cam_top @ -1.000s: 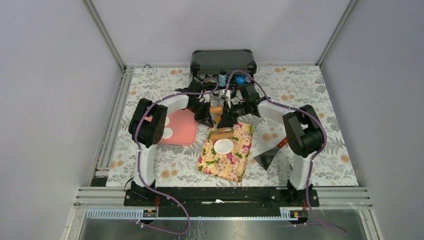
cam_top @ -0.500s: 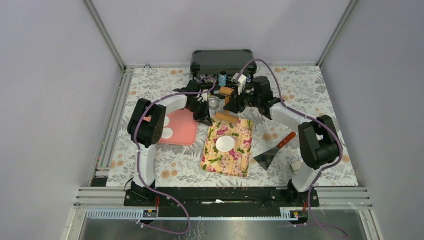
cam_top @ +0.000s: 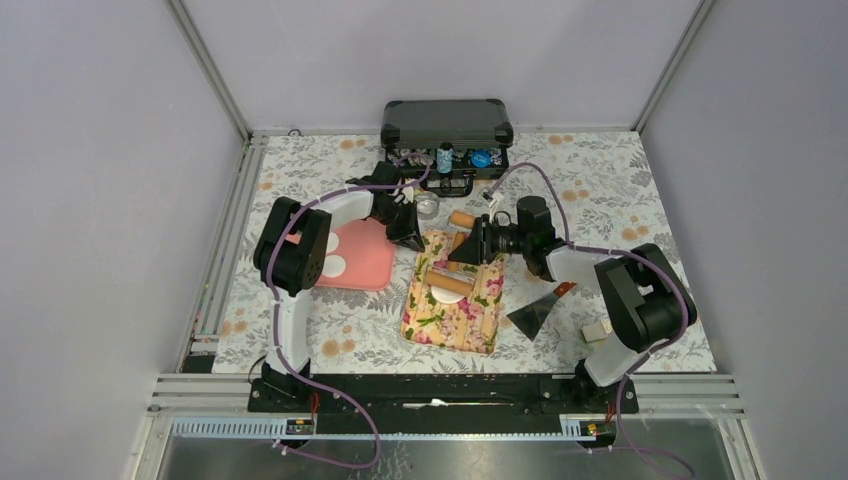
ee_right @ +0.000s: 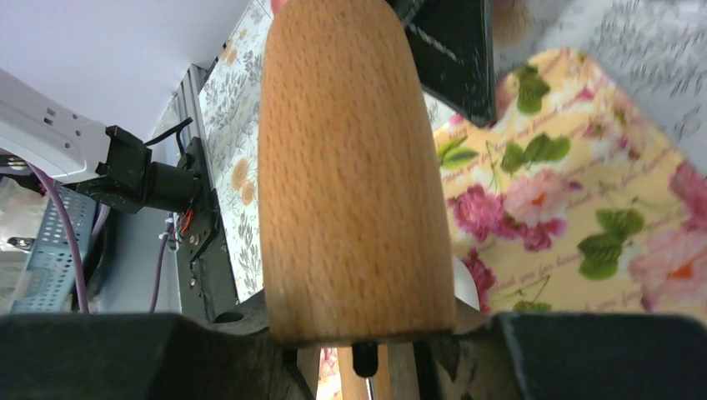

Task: Roll out the dumpling wrappers from the dough
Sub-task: Flatten out the dough on the work surface.

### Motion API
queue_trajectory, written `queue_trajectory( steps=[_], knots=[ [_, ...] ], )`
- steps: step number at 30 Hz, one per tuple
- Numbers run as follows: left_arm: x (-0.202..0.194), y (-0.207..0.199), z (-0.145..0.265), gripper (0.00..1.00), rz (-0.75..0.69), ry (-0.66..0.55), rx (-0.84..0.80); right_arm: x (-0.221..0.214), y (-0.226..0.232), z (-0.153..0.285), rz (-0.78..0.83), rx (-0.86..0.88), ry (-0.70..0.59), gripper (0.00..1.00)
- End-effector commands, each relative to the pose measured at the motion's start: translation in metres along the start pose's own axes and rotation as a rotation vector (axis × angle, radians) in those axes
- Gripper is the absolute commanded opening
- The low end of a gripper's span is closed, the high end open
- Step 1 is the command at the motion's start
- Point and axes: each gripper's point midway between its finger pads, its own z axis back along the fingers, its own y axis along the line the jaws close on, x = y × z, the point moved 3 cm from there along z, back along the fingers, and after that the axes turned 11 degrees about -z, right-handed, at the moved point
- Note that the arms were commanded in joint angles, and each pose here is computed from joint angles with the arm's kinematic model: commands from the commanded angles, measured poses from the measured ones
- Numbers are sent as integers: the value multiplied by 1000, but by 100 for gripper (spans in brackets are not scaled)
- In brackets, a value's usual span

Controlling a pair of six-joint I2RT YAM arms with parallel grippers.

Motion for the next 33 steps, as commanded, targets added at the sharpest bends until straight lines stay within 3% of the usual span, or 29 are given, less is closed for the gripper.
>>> queue_trajectory(
  steps=[1, 15, 33],
  knots=[
    [10, 4, 10, 0, -9, -60, 37, -5, 5, -4, -30, 56, -12, 0],
    [10, 5, 15, 0, -2, -70, 32, -20, -66, 20, 48, -366, -172, 0],
    [13, 10, 20, 0, 5, -83, 41, -13, -91, 50, 40, -564, -338, 0]
  ],
)
